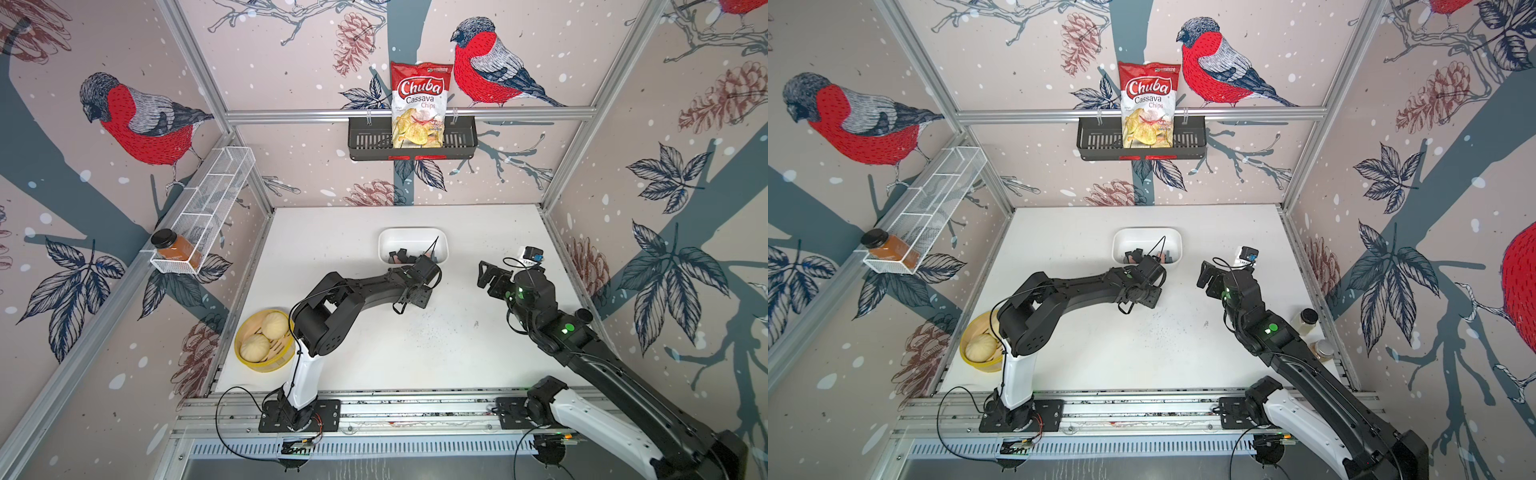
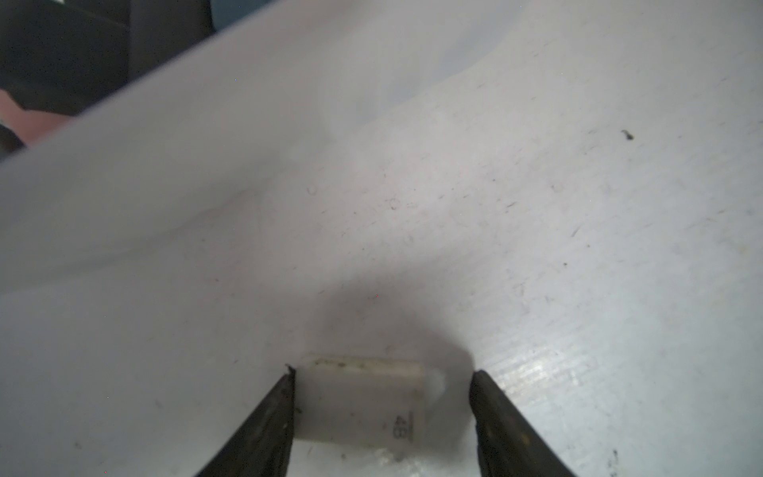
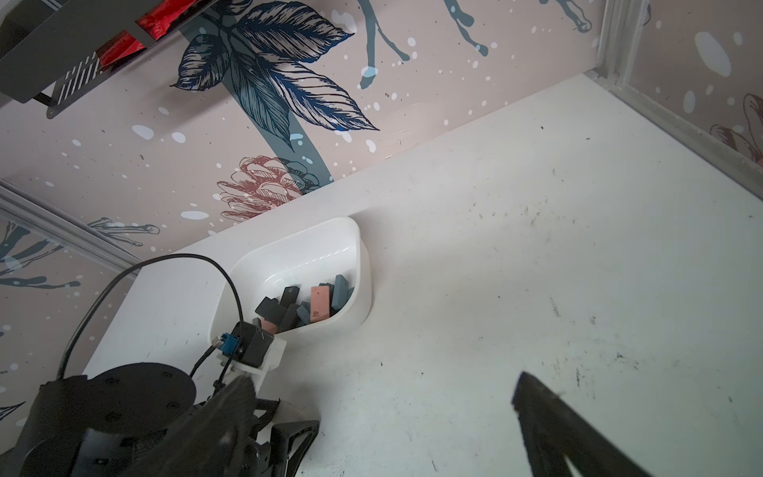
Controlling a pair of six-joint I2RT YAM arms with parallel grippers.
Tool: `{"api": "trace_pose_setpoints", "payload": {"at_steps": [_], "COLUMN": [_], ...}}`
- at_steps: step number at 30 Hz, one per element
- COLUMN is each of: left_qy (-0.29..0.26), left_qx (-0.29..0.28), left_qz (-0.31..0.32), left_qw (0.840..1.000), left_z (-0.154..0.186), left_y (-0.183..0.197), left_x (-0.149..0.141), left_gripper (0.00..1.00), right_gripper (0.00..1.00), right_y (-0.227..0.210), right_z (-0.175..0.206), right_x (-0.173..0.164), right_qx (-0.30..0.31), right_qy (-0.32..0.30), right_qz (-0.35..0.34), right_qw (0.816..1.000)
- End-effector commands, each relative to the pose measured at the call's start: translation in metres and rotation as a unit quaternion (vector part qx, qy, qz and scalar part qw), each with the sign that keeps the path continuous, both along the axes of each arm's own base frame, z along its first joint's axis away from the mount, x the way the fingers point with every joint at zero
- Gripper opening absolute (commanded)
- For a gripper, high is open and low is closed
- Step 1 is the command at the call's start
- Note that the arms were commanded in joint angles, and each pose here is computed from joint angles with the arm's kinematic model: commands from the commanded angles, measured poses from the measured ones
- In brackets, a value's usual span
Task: Put the eraser in the storage box
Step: Pick up the eraser from the center of the board.
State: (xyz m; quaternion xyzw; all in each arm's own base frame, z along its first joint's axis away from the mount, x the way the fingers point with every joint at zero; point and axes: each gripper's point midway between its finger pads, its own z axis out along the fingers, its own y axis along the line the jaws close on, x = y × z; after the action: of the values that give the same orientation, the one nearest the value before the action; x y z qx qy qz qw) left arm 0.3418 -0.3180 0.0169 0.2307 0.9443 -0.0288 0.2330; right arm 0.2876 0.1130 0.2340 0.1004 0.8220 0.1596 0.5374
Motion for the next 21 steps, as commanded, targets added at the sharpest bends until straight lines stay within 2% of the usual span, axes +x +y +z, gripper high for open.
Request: {"api": "trace_pose_setpoints", "payload": {"at_steps": [1,10,21], "left_qy": [0.059,0.062,0.071], "left_qx": [0.101,0.111,0.107], "left_qz": [0.008,0.014,0.014], "left_qw": [0.993,0.992,0.992], "left_z": [-0.0279,-0.0311,-0.0334], "left_y": [0.0451,0.0484,0.0478], "left_x": [-0.0277,-0.0281,-0.0319], "left_gripper": [0.62,0.57,0.46], "right_gripper": [1.0,1.0,1.0], "right_y": [0.0021,0.0031,0.0031], "right_z": [0.0078,0.0081,0.0087], "right_x": [0.0028,0.0033,0.0024], "right_qx": [0.01,0.013,0.014], "right_qy": [-0.014,-0.013,-0.013], "right_qz": [0.001,0.003,0.004], "right_qw": [1.0,1.0,1.0]}}
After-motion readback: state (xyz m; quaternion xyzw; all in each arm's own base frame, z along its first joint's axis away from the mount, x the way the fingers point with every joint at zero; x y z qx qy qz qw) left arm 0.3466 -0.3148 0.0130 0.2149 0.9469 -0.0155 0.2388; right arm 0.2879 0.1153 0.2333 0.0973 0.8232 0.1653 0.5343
